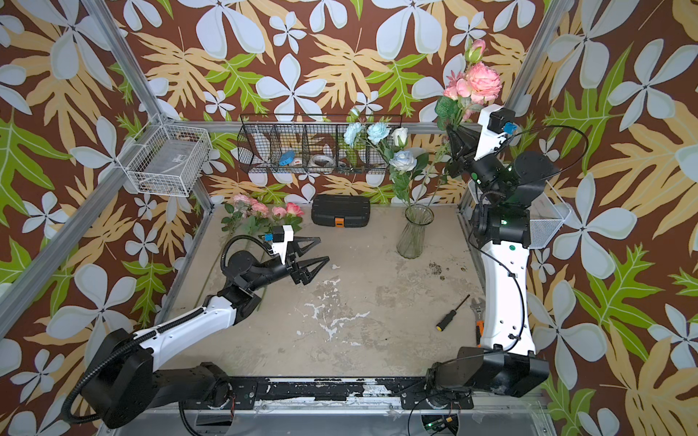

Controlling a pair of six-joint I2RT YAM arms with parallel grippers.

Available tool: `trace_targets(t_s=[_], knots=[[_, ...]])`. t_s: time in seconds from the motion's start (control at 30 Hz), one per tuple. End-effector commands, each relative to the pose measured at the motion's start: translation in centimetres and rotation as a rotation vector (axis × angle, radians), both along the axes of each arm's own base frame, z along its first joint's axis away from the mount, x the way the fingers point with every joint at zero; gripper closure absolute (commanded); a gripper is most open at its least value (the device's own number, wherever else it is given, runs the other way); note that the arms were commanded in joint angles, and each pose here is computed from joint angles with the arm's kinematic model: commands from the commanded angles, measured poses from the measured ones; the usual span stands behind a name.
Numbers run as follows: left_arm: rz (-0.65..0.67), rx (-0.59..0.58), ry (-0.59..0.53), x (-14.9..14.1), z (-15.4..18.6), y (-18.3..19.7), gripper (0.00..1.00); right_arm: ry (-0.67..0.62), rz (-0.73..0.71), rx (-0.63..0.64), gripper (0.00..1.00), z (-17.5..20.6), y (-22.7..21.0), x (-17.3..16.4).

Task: Pick out pink flowers from the vase
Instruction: Place the flower at the center of the board.

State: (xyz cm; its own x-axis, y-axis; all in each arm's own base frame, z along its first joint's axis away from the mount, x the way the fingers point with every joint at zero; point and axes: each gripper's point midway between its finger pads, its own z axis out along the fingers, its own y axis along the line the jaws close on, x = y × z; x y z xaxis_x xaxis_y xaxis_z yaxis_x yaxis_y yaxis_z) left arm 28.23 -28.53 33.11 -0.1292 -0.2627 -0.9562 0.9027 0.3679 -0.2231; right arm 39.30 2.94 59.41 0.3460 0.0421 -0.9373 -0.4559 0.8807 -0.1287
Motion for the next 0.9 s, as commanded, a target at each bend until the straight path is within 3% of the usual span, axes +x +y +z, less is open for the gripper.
trace_targets(t_s=[0.0, 0.3, 0.47, 0.63, 0.77, 0.87], knots=[[0.025, -0.017, -0.048, -0.3, 0.7, 0.5, 0.13, 0.13, 0.159, 0.135, 1.0, -2.1, 2.7, -0.8], [0.016, 0.039, -0.076, 0.0, 0.4, -0.1, 0.13, 0.328, 0.626, 0.073, 1.0, -12.4, 21.9, -5.4], [-0.014, 0.062, -0.067, -0.2, -0.4, -0.5, 0.13, 0.432, 0.792, 0.026, 1.0, -16.2, 26.5, -7.8], [-0.076, 0.022, -0.084, -1.5, 0.3, -0.6, 0.15, 0.413, 0.796, 0.007, 1.0, -17.8, 27.4, -8.1], [-0.085, 0.037, -0.058, -1.0, -0.3, -1.0, 0.28, 0.418, 0.848, 0.003, 1.0, -18.0, 28.0, -8.4], [-0.084, 0.045, -0.044, -0.6, -0.5, -1.3, 0.61, 0.412, 0.891, 0.008, 1.0, -18.0, 28.4, -8.9]])
